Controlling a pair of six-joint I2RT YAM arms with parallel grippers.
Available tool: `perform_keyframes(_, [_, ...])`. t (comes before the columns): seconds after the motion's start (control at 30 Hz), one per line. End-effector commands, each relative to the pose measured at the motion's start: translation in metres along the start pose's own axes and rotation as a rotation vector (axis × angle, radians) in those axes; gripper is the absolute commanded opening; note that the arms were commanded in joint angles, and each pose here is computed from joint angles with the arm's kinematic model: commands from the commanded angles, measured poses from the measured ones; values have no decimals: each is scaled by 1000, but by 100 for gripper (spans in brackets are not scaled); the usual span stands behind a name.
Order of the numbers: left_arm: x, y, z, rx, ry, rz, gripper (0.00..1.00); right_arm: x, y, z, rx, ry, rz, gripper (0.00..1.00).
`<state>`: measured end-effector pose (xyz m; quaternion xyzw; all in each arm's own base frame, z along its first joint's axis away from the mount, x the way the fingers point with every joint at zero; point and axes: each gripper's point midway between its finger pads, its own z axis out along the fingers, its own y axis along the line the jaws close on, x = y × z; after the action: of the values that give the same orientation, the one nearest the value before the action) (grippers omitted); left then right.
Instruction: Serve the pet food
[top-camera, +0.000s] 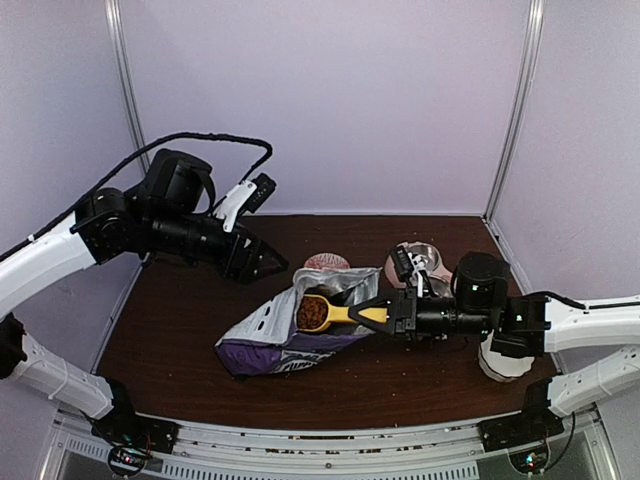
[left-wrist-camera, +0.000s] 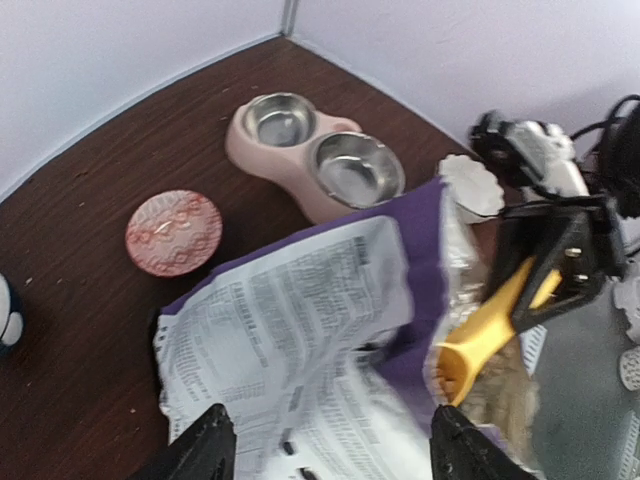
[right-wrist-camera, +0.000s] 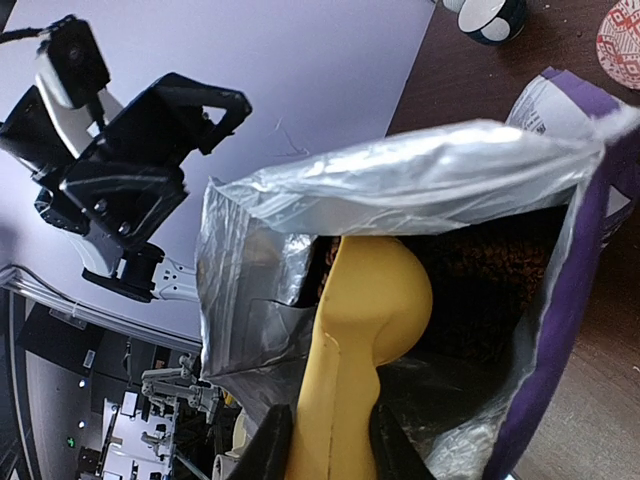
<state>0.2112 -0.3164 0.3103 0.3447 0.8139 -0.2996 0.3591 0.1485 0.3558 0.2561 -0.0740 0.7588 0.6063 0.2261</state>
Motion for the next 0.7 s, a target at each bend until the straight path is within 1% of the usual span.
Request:
perform_keyframes(0.0, [-12, -37, -8, 123, -11, -12, 70, -29, 37, -10, -130, -127, -33, 13])
perform_keyframes(0.1, [-11, -49, -4, 160, -2, 8, 70, -29, 36, -11, -122, -129, -35, 13])
perform_keyframes(0.17, [-5, -52, 4, 169, 35, 23, 71, -30, 35, -12, -119, -137, -35, 13])
perform_keyframes(0.27, [11, -45, 20, 129, 117, 31, 71, -32, 37, -17, -128, -152, -35, 13])
perform_keyframes(0.37, [20, -37, 30, 86, 163, 50, 71, -33, 38, -22, -129, -164, -34, 13])
perform_keyframes(0.43, [24, -35, 33, 75, 173, 59, 67, -34, 36, -25, -127, -170, -31, 13])
perform_keyframes(0.6, [21, -26, 33, 18, 158, 73, 26, -33, 29, -33, -117, -187, -15, 13])
perform_keyframes(0.67, [19, -23, 32, 4, 139, 75, 14, -33, 23, -36, -100, -192, -5, 13])
